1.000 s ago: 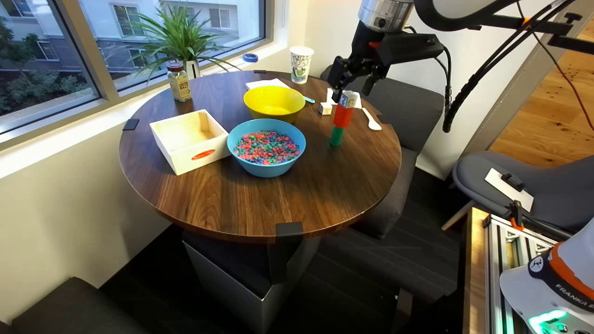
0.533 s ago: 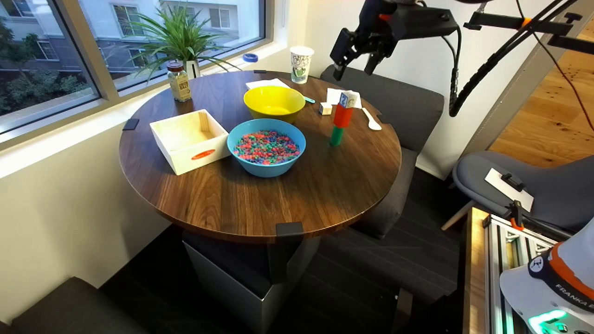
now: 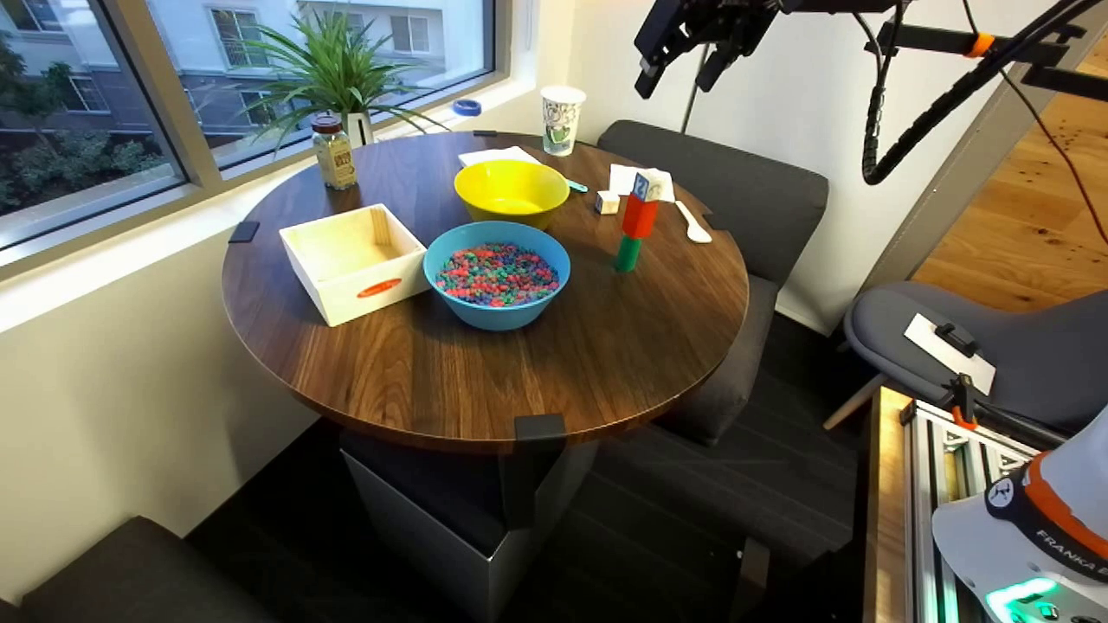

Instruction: Pu the green block on the table, then the orange block on the green block and put the wooden block on the orange block

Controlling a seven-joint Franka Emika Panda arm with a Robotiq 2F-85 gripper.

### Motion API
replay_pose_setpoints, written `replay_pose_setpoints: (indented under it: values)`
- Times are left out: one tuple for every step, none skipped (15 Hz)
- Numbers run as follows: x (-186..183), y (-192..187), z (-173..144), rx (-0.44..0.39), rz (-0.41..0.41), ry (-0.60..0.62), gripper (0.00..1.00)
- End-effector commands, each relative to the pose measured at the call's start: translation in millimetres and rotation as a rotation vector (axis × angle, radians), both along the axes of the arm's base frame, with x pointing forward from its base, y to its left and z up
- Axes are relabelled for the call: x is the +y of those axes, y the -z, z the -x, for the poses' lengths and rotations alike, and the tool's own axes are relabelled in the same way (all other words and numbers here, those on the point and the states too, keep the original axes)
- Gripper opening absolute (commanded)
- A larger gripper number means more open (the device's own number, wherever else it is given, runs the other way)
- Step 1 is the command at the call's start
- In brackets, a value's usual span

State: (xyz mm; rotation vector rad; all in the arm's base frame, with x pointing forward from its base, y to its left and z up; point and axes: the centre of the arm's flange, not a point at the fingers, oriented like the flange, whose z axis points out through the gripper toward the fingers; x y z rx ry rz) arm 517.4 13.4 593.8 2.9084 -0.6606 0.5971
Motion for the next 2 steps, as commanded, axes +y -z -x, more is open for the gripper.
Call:
replay_pose_setpoints:
  values:
    - [-0.1,1.1,0.1,0.002,0.000,0.000,1.00]
    - [-0.2,1.9,0.2,0.004,0.000,0.000,1.00]
